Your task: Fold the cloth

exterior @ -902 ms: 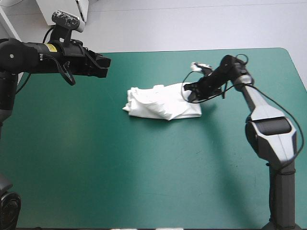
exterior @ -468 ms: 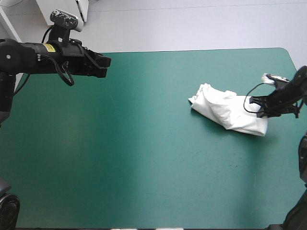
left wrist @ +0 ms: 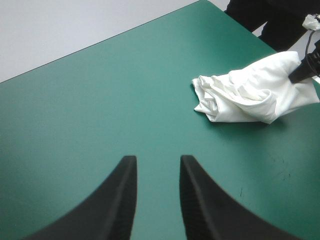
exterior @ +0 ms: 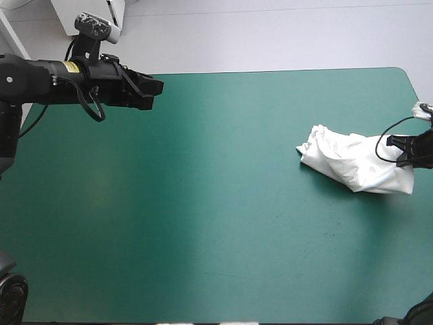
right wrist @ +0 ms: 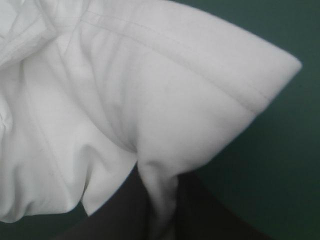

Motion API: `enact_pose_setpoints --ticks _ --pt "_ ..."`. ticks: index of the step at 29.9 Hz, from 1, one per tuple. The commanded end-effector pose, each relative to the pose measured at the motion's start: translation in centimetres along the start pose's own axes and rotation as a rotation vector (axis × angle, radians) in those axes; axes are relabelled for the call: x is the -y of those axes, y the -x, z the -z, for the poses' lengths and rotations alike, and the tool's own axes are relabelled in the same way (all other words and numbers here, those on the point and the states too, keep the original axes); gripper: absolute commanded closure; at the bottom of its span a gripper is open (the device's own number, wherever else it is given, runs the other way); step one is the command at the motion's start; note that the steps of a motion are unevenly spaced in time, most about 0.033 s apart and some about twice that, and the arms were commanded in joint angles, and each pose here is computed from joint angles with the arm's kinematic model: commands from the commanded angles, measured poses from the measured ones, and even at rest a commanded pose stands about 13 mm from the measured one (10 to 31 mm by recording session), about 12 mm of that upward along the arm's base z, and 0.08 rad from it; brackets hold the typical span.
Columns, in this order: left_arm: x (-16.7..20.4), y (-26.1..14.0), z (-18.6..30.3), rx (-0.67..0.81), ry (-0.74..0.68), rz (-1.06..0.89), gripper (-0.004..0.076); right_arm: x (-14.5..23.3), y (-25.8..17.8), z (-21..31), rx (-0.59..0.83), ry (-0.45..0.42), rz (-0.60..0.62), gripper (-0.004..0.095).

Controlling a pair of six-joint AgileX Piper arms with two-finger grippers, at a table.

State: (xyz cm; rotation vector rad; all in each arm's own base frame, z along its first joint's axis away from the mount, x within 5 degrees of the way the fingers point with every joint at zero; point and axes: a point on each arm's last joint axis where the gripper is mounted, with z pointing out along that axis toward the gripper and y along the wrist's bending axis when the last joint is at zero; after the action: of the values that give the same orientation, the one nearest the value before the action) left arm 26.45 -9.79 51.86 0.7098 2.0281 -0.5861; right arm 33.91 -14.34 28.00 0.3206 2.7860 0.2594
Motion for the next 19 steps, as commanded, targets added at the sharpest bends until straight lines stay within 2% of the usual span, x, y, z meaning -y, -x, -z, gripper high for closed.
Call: enact_pose_setpoints --ticks 1,4,7,13,17,19 --pt "1.8 0.5 2.2 0.052 -0.054 -0.019 0.0500 -0.4 0.1 2.4 0.072 -0.016 0.011 0.0913" --pt "1.9 0.5 2.3 0.057 -0.061 -0.018 0.0500 -0.4 0.0 2.2 0.053 -0.012 0.010 0.0904" --pt "2.1 0.5 2.5 0.062 -0.059 -0.024 0.0500 -0.4 0.0 2.1 0.044 -0.009 0.014 0.0832" --pt "2.4 0.5 3.1 0.071 -0.054 -0.032 0.0500 -0.4 -0.1 2.1 0.035 -0.006 0.022 0.0592" --pt "2.4 0.5 3.1 0.072 -0.054 -0.033 0.0500 0.0 -0.2 2.2 0.021 -0.047 0.027 0.0406" --pt "2.5 0.5 3.2 0.075 -0.053 -0.034 0.0500 0.6 -0.2 2.3 0.036 -0.046 0.005 0.0362"
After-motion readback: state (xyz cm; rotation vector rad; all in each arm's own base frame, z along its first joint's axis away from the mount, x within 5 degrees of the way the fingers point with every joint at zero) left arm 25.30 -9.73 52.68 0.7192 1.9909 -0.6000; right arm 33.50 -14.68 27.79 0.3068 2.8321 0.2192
